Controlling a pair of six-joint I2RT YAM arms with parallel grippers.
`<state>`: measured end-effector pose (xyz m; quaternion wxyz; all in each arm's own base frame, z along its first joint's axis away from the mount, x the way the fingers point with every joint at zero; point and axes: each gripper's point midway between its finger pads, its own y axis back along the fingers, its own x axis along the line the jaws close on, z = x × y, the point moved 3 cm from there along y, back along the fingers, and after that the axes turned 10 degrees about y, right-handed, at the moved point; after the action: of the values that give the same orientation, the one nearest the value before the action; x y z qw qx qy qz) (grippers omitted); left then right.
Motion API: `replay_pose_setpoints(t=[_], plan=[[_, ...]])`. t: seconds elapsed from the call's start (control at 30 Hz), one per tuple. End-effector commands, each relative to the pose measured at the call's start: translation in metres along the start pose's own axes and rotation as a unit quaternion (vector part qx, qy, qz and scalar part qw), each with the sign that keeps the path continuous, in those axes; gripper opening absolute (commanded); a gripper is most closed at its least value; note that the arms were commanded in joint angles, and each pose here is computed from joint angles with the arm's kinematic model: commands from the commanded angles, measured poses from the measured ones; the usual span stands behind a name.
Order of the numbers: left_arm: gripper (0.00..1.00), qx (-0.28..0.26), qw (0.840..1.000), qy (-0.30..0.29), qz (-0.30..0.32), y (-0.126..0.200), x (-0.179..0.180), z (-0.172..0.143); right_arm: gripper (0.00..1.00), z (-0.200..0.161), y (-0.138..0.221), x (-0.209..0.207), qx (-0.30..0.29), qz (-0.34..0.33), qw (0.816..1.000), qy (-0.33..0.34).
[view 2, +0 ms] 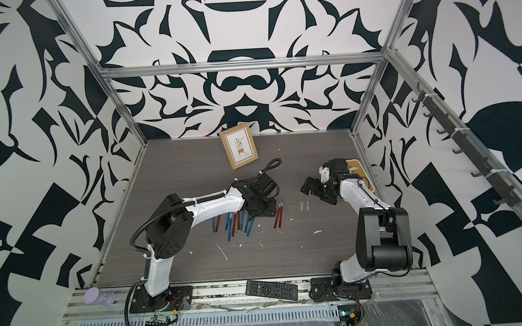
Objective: Remove protective caps from carving knives
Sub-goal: Place the carving knife at the center of the board, then pick up the carving knife from the center of the board.
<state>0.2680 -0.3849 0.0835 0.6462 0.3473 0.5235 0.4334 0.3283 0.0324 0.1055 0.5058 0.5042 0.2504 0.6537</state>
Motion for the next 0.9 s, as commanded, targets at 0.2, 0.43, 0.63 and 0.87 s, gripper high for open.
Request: replay_pose_setpoints(t=[0.2, 0.43, 0.63, 0.87], plan=[[0.98, -0.028, 0.999, 0.007, 0.039, 0.032, 0.033, 0.005, 0.99, 0.011, 0.002, 0.025, -0.018, 0.019, 0.999, 0.031], [0.91, -0.013, 0.998, 0.012, 0.067, 0.04, 0.06, -0.015, 0.99, 0.015, -0.009, 0.04, -0.011, 0.025, 0.999, 0.046], [0.94, 0.006, 0.996, -0.002, 0.085, 0.036, 0.065, -0.032, 0.99, 0.019, -0.016, 0.045, -0.009, 0.038, 0.998, 0.042], [0.86, 0.008, 0.996, -0.024, 0.09, 0.028, 0.055, -0.031, 0.99, 0.02, -0.017, 0.046, -0.008, 0.044, 0.998, 0.041]])
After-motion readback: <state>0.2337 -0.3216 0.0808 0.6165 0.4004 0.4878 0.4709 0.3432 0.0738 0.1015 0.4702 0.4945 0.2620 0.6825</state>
